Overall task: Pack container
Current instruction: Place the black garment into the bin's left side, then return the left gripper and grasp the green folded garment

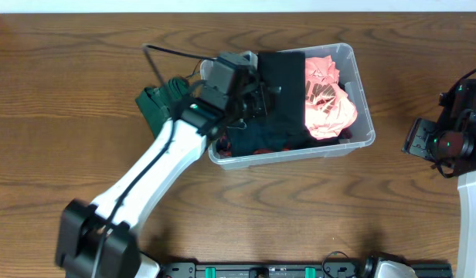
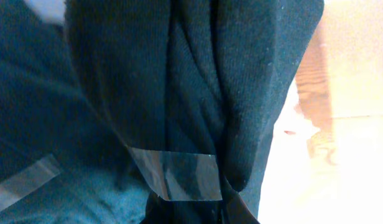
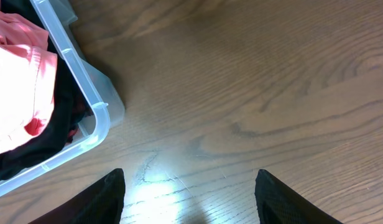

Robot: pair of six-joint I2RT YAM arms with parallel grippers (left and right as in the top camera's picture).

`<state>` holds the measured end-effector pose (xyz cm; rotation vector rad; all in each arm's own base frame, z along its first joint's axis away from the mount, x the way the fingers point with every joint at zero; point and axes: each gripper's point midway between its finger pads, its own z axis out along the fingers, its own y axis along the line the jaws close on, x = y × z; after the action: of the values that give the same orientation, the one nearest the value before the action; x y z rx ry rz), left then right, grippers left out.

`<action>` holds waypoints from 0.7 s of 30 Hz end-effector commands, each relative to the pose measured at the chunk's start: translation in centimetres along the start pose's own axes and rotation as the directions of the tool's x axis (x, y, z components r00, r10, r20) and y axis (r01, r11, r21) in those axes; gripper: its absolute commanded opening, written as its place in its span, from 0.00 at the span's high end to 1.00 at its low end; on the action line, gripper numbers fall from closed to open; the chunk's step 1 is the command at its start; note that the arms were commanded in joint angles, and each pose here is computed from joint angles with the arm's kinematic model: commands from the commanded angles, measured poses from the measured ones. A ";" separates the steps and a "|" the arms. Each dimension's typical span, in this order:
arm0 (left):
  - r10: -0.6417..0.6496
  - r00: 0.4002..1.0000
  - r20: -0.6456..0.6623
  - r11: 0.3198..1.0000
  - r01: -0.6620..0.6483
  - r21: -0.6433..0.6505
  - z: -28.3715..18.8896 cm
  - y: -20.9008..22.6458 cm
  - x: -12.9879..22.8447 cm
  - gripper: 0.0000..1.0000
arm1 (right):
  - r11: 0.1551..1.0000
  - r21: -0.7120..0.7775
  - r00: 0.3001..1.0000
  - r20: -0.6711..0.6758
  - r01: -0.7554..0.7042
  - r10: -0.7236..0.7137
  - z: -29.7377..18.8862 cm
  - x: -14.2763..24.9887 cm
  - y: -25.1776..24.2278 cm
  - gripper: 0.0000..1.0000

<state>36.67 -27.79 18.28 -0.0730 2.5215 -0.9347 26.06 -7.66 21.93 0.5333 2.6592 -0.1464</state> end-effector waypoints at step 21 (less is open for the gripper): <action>0.173 0.896 0.408 0.930 -0.012 -0.368 -16.4 8.5 -9.8 0.02 | 1.000 0.016 1.000 0.004 0.001 -0.001 -0.1 -0.2 -0.5 0.35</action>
<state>38.22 -15.83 26.84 -0.1464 2.2724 -0.6491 26.03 -7.65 21.90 0.5337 2.6610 -0.1469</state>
